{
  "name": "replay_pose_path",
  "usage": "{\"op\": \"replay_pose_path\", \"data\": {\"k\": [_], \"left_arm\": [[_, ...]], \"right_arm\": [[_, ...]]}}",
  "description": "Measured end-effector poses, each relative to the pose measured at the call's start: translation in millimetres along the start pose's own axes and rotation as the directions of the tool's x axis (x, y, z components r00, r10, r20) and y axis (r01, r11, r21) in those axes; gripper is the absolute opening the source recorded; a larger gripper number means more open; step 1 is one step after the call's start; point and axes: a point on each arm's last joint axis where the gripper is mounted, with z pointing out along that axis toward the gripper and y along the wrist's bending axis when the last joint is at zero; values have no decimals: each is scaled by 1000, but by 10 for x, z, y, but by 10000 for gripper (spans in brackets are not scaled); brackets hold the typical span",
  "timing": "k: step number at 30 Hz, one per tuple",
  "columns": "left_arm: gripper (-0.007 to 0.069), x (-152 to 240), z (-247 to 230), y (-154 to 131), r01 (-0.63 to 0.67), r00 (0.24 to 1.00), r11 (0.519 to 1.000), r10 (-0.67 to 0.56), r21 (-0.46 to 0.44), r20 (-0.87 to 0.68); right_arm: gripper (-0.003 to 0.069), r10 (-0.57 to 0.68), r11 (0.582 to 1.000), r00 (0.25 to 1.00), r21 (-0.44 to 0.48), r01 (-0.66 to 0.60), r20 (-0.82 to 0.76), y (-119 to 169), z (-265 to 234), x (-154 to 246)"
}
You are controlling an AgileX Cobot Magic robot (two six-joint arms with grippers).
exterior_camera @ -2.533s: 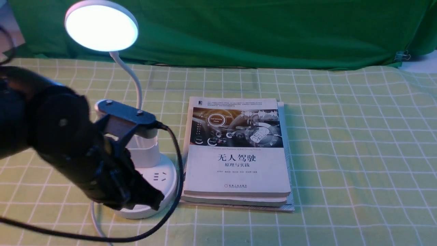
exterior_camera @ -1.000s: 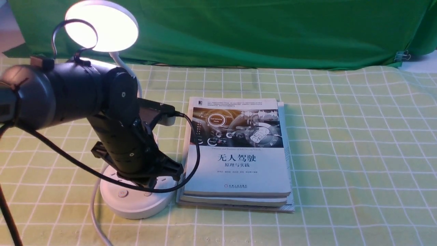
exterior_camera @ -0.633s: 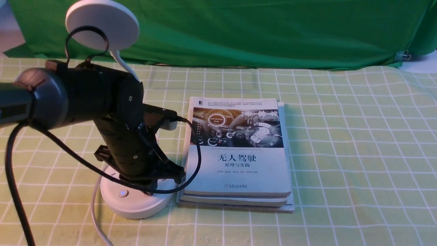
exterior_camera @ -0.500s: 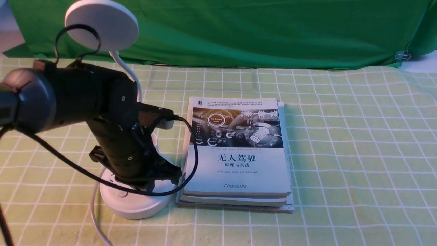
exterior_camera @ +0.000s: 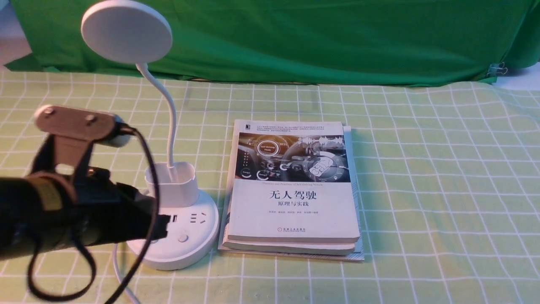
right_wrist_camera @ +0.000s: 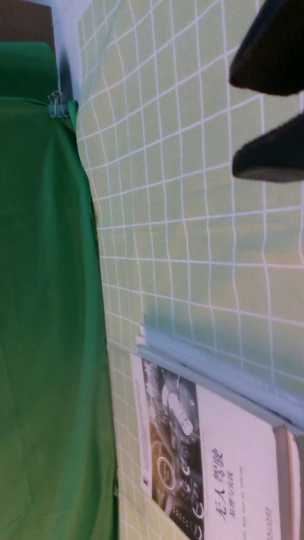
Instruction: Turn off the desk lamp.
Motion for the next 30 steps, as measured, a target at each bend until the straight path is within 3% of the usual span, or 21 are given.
{"op": "replay_pose_path", "data": {"k": [3, 7, 13, 30], "left_arm": [[1, 105, -233, 14, 13, 981, 1000, -14, 6, 194], [1, 266, -406, 31, 10, 948, 1000, -13, 10, 318], [1, 425, -477, 46, -8, 939, 1000, 6, 4, 345], [1, 412, -488, 58, -82, 925, 996, 90, -39, 369]], "right_arm": [[238, 0, 1000, 1000, 0, 0, 0, 0, 0, 0], [238, 0, 1000, 1000, 0, 0, 0, 0, 0, 0], [238, -1, 1000, 1000, 0, 1, -1, 0, 0, 1], [238, -1, 1000, 1000, 0, 1, -1, 0, 0, 1]]}}
